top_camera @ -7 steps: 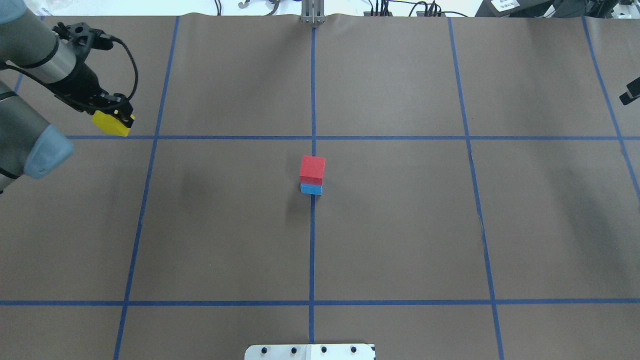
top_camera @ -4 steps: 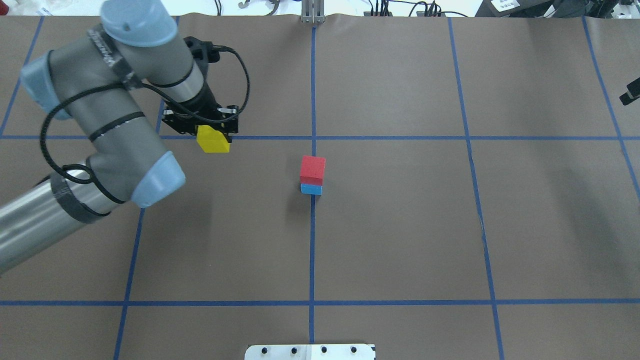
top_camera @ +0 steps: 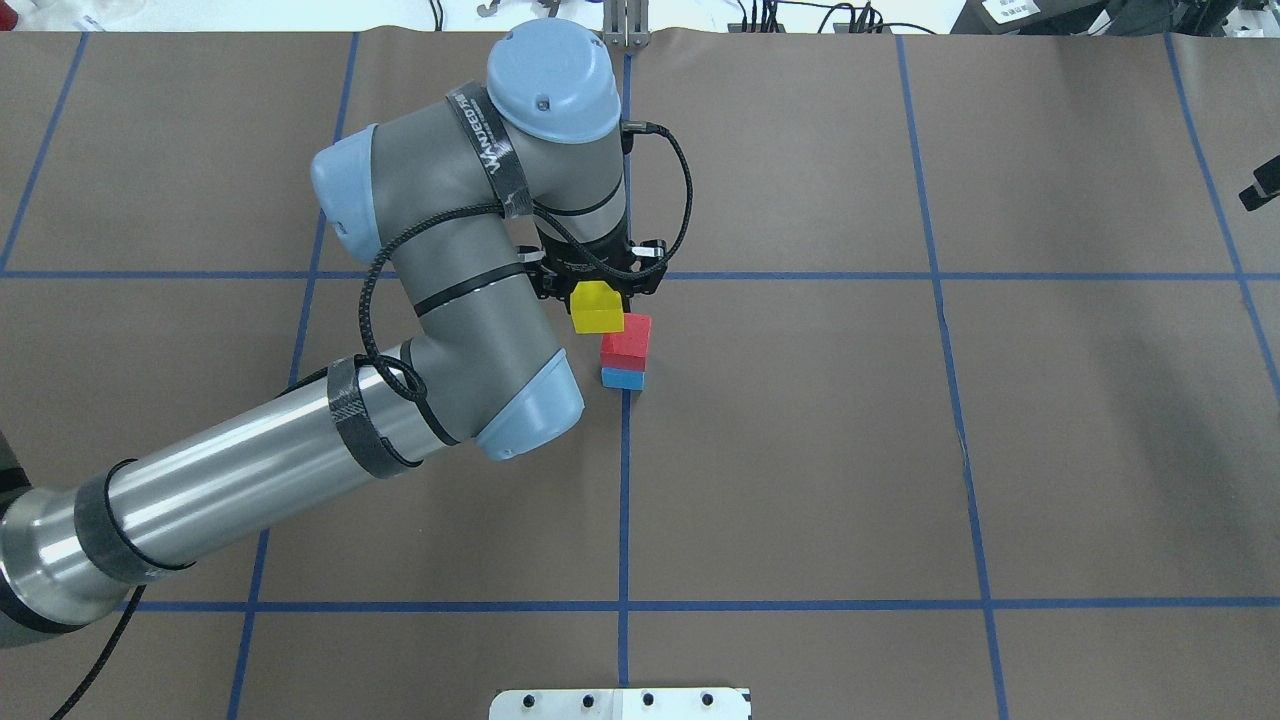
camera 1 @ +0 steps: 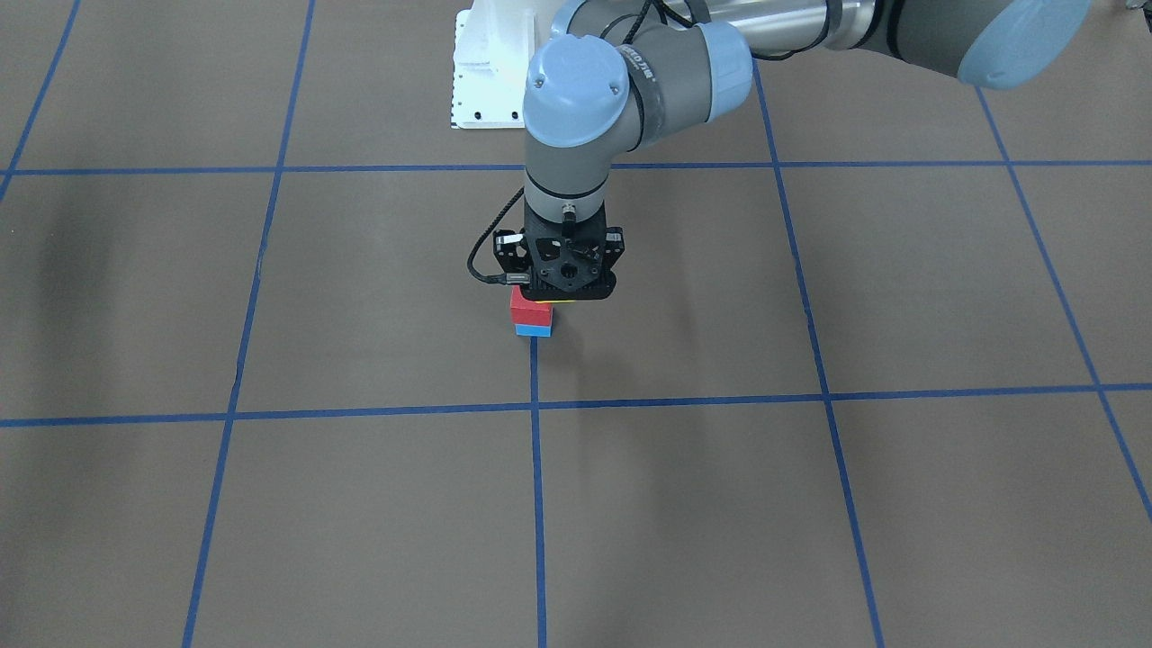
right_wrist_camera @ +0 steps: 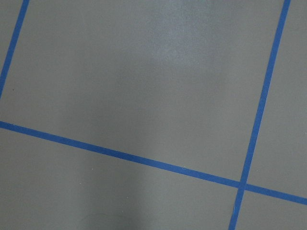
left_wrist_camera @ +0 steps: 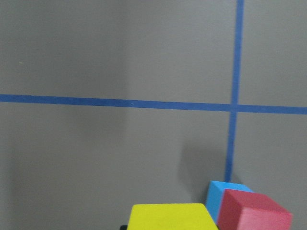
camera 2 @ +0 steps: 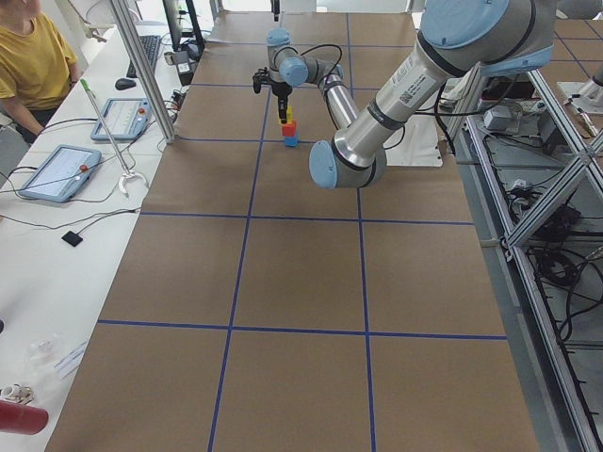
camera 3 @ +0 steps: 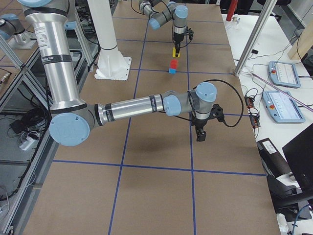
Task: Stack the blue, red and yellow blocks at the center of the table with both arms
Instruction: 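Carry the yellow cube with the left gripper above the red cube, then lower the yellow cube onto the red cube and open the left gripper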
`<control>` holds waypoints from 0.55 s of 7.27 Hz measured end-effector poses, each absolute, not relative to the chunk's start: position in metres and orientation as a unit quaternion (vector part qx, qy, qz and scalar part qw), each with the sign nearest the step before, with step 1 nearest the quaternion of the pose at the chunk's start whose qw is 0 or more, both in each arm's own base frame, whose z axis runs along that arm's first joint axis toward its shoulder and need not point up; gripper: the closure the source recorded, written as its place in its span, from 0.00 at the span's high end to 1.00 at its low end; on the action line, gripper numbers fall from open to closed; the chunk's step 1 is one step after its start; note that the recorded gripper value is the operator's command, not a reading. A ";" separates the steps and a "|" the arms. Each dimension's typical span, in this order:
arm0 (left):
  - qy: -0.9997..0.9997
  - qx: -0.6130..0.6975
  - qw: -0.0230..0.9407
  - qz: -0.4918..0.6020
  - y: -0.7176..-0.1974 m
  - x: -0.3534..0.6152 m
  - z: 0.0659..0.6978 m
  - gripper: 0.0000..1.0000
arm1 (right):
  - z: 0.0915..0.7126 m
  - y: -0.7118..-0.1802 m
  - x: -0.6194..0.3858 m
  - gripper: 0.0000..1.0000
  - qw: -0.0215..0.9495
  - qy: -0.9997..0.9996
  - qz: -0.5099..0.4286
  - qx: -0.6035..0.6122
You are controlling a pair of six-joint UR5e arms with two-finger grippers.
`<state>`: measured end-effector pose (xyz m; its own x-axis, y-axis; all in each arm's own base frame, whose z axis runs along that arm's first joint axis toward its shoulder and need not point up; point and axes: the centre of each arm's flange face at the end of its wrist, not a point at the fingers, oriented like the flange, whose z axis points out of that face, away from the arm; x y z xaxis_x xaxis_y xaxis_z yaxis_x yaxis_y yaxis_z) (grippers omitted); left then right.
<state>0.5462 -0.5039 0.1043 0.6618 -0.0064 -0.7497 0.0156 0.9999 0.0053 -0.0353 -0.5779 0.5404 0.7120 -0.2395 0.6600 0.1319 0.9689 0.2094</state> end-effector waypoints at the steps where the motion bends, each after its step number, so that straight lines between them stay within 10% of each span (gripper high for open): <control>1: 0.412 0.016 0.911 0.010 -0.502 0.552 0.103 0.27 | 0.540 -0.578 -0.035 1.00 0.922 -0.366 -0.101 0.074; 4: 0.408 0.031 0.911 0.049 -0.500 0.561 0.106 0.45 | 0.540 -0.578 -0.035 1.00 0.922 -0.366 -0.101 0.073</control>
<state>0.5609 -0.5002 0.1059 0.6617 0.1150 -0.7409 -0.0646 0.9932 0.0964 -0.0353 -0.5781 0.5403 0.7120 -0.2394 0.6600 0.1319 0.9689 0.2092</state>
